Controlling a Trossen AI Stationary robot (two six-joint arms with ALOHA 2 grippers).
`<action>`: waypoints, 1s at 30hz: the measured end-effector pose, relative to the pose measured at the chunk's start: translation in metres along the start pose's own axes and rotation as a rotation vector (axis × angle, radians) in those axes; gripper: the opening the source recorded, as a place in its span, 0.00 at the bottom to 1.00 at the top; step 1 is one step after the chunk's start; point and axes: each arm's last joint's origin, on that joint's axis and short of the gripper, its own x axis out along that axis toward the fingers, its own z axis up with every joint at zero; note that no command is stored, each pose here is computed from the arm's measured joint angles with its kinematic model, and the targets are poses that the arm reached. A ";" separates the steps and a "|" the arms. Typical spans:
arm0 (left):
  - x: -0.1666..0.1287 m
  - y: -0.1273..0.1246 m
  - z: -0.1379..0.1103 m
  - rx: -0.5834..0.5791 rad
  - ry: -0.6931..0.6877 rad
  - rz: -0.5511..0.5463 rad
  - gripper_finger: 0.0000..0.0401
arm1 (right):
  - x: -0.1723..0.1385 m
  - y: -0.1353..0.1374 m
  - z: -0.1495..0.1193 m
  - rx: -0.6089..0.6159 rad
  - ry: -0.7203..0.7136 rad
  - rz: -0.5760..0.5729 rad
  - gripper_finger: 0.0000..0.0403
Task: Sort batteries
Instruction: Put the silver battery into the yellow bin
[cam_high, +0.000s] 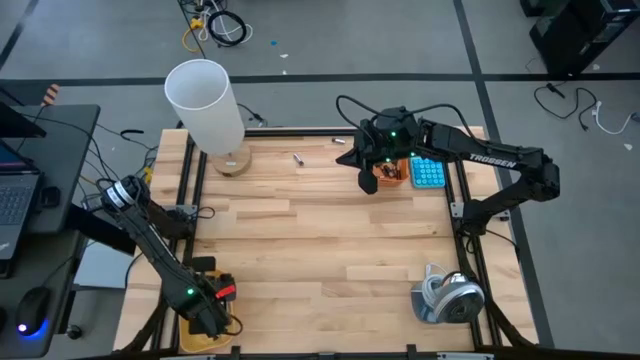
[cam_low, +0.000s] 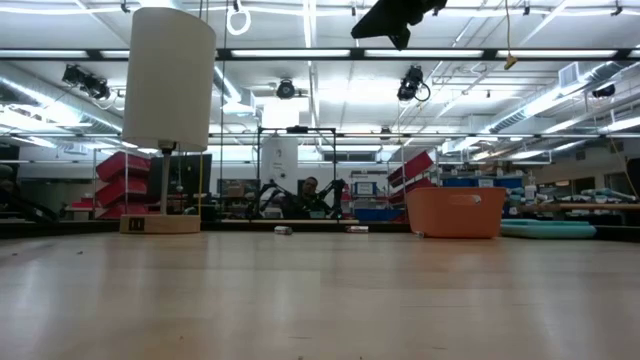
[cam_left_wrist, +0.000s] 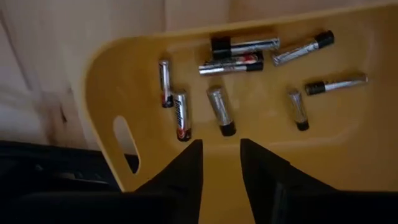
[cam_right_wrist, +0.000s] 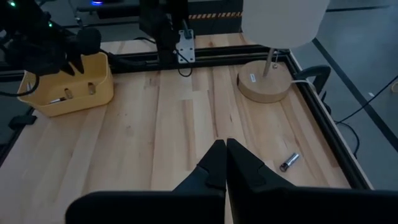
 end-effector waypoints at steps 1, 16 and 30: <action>0.000 0.000 0.000 -0.005 -0.006 0.005 0.28 | 0.000 0.000 0.000 0.000 0.000 0.000 0.00; -0.017 0.004 0.007 0.061 -0.227 0.125 0.30 | 0.004 -0.005 0.005 0.130 -0.052 -0.212 0.00; -0.104 0.041 0.013 0.159 -0.878 0.708 0.30 | 0.105 -0.014 0.015 0.098 0.078 -0.188 0.00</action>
